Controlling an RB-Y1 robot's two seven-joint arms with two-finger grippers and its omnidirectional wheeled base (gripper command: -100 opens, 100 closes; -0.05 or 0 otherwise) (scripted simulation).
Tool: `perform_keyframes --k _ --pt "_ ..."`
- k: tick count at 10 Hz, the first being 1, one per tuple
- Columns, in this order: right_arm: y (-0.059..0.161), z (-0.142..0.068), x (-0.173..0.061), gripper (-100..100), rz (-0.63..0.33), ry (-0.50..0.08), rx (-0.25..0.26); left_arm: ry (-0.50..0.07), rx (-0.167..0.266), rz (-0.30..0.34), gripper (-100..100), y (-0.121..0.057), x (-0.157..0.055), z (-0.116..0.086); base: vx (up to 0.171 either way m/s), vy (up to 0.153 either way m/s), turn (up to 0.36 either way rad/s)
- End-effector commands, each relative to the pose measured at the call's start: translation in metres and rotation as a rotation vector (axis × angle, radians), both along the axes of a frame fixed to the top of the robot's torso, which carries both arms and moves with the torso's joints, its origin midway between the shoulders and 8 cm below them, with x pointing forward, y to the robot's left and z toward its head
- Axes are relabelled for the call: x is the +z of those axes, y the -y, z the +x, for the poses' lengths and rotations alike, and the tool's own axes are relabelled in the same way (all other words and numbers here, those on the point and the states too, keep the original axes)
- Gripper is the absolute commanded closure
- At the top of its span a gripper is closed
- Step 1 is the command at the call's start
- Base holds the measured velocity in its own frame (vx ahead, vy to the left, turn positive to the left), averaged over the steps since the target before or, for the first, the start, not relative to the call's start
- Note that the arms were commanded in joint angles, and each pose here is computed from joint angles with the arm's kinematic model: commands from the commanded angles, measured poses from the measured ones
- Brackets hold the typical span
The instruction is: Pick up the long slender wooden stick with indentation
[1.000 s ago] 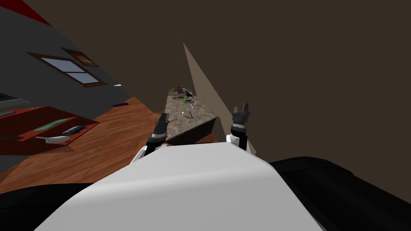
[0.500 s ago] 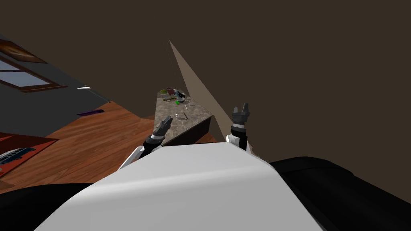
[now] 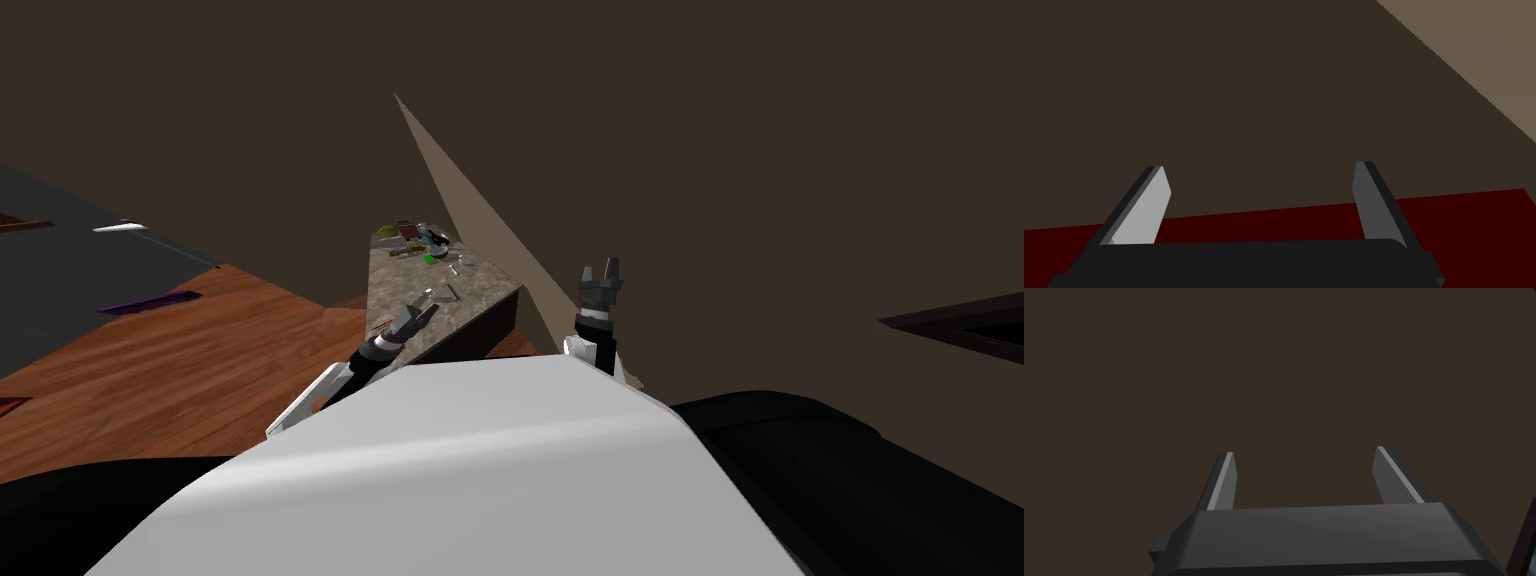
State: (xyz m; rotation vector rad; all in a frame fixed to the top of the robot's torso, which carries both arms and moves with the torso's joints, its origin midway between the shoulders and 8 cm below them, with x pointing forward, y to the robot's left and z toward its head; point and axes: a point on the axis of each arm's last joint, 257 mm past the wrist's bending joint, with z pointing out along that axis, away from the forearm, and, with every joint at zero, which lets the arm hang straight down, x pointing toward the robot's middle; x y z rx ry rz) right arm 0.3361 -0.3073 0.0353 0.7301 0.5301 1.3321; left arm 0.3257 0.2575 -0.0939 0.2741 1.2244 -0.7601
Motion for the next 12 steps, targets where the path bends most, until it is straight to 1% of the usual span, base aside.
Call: perform_keyframes --k 1,2,3,4,5,6,7,8,9,10,11,12 --pt "0.0 0.0 0.0 0 0.0 0.0 0.0 -0.007 -0.015 0.114 -100 -0.004 -0.017 -0.001 -0.002 0.0 -0.297" --pt "0.0 0.0 0.0 0 0.0 0.0 0.0 -0.008 -0.017 0.127 -100 -0.003 -0.019 -0.002 -0.003 0.008 -0.14" --pt "0.0 0.0 0.0 0 0.0 0.0 0.0 -0.015 -0.032 0.221 -100 -0.008 -0.034 -0.004 0.0 0.003 -0.28" --pt "0.0 0.0 0.0 0 0.0 0.0 0.0 -0.017 -0.035 0.234 -100 -0.007 -0.037 -0.004 0.001 0.009 -0.146" --pt "0.0 0.0 0.0 0 0.0 0.0 0.0 -0.025 -0.052 0.33 -100 -0.015 -0.052 -0.007 0.005 0.003 -0.282" --pt "0.0 0.0 0.0 0 0.0 0.0 0.0 -0.027 -0.055 0.342 -100 -0.014 -0.055 -0.008 0.003 0.01 -0.143" --pt "0.0 0.0 0.0 0 0.0 0.0 0.0 -0.036 -0.074 0.434 -100 -0.023 -0.07 -0.011 0.005 0.006 -0.305" --pt "0.0 0.0 0.0 0 0.0 0.0 0.0 -0.039 -0.077 0.449 -100 -0.023 -0.073 -0.012 0.005 0.013 -0.154" --pt "0.0 0.0 0.0 0 0.0 0.0 0.0 -0.049 -0.098 0.537 -100 -0.034 -0.087 -0.016 0.009 0.006 -0.334" --pt "0.0 0.0 0.0 0 0.0 0.0 0.0 -0.052 -0.102 0.554 -100 -0.034 -0.091 -0.017 0.007 0.013 -0.151" --pt "0.0 0.0 0.0 0 0.0 0.0 0.0 -0.064 -0.125 0.64 -100 -0.046 -0.105 -0.021 0.009 0.011 -0.256" --pt "0.0 0.0 0.0 0 0.0 0.0 0.0 -0.068 -0.13 0.658 -100 -0.046 -0.109 -0.022 0.007 0.016 -0.157"
